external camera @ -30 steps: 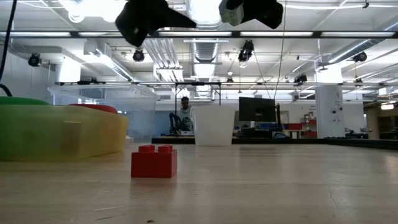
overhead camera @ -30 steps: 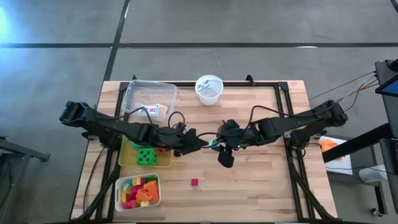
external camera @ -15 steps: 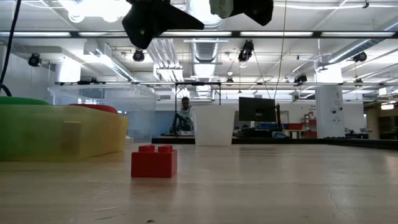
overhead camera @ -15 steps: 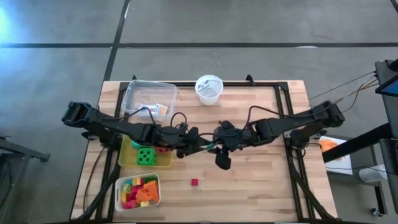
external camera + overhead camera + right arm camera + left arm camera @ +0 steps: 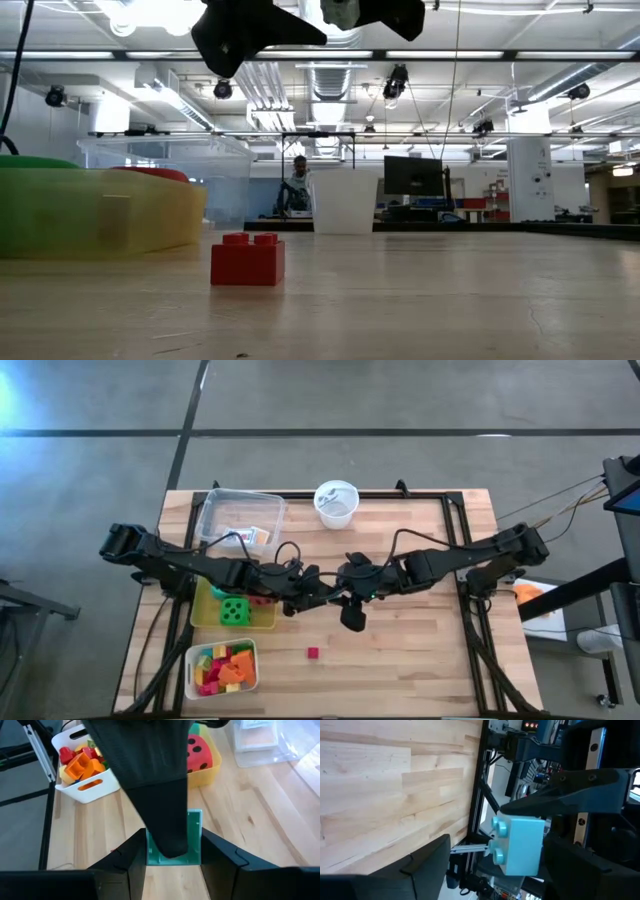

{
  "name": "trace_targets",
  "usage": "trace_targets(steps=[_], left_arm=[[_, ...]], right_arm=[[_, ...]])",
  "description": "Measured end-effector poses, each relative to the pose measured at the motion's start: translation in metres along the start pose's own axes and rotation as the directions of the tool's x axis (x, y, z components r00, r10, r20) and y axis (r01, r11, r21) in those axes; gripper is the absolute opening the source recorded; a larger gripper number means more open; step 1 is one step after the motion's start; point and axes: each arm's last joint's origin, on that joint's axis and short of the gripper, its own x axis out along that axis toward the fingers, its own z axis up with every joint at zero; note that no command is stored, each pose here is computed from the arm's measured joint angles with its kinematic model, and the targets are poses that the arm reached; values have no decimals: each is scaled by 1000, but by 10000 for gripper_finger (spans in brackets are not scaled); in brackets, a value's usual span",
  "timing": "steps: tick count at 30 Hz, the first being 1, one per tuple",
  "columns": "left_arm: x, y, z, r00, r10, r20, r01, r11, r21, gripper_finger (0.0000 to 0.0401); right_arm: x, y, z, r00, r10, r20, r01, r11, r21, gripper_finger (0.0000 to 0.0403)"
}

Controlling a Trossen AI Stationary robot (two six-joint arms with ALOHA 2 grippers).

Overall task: Pick & Place Toys
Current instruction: Put the light blue game piece into the white bin

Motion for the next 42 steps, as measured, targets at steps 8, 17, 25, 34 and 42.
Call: trace_targets(steps=[8, 17, 25, 34, 42], left_arm=[[0, 0, 0, 1000, 1, 0, -1, 1000, -4, 211], [0, -1, 1, 1000, -9, 4, 9, 1000, 3, 109], [0, -1, 2, 1000, -8, 7, 8, 1000, 4, 104], [0, -1, 3, 1000, -6, 2, 6, 1000, 24, 103], [0, 0, 2, 1000, 13, -20, -10, 990, 139, 103]], right_arm=[[0, 0, 0, 1000, 2, 0, -2, 1000, 4, 147], [1, 0, 0, 1000, 4, -1, -4, 1000, 6, 147], [1, 0, 1, 1000, 8, 7, -8, 1000, 1, 147], [1, 2, 1, 999, 52, -8, -52, 999, -12, 160], [2, 4, -1, 989, 140, -50, -141, 990, -24, 269]])
